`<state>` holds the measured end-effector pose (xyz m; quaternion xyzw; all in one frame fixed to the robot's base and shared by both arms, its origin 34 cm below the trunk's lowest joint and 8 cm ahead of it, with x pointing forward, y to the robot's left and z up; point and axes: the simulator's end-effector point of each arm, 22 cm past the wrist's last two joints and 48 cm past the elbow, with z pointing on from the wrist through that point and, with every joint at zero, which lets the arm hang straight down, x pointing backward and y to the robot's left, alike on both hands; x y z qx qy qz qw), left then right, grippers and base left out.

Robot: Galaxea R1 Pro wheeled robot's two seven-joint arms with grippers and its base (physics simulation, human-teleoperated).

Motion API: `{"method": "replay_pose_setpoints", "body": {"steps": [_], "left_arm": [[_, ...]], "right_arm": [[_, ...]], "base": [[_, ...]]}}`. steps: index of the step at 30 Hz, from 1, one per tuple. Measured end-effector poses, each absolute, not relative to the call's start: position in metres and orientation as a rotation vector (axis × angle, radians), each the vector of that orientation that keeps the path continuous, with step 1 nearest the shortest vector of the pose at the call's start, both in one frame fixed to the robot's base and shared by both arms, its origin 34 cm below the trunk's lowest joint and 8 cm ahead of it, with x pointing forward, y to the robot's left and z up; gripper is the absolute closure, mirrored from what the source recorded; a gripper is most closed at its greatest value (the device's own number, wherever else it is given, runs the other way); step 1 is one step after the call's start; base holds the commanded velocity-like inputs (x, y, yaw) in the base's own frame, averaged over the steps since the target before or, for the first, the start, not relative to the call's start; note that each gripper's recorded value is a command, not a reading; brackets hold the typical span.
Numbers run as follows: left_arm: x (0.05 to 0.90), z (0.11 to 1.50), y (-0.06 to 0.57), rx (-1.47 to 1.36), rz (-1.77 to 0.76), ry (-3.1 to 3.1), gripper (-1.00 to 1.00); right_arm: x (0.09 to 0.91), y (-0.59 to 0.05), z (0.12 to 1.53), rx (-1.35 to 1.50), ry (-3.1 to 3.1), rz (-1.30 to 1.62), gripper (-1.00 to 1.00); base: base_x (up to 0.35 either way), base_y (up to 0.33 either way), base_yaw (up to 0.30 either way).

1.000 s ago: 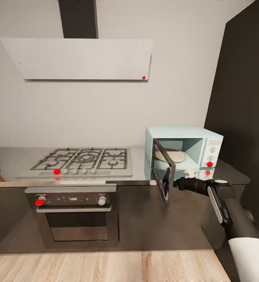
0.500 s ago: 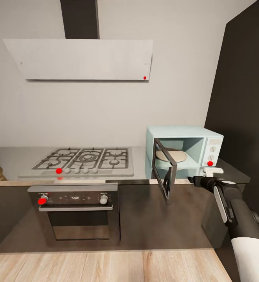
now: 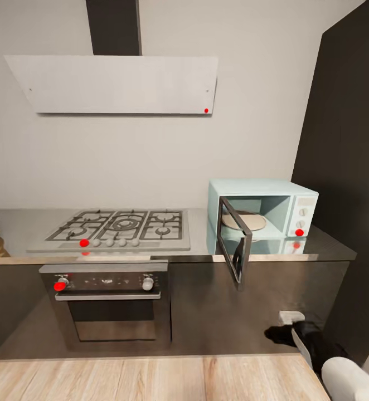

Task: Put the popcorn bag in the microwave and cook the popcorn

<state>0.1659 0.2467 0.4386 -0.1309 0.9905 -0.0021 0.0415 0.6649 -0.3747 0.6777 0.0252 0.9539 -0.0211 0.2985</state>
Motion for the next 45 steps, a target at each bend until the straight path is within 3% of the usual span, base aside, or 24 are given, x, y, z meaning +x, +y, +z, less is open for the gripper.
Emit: {"method": "replay_pose_setpoints", "body": {"steps": [5, 9, 12, 45], "left_arm": [[0.166, 0.439, 0.247, -0.401, -0.006, 3.033, -1.0], [0.166, 0.439, 0.247, -0.399, -0.006, 3.033, -1.0], [0.166, 0.439, 0.252, -0.401, 0.005, 3.03, -1.0], [0.169, 0.439, 0.267, -0.384, 0.031, 3.024, -1.0]], "right_arm": [[0.573, -0.34, 0.582, -0.059, 2.668, -0.003, -1.0], [0.439, -0.314, 0.506, -0.086, 2.839, 0.053, -1.0], [0.336, -0.261, 0.464, -0.098, 2.931, 0.045, -1.0], [0.32, -0.262, 0.46, -0.094, 2.948, 0.014, -1.0]], "base": [[0.0, 0.0, 0.0], [0.0, 0.0, 0.0], [0.0, 0.0, 0.099], [0.0, 0.0, 0.268]]}}
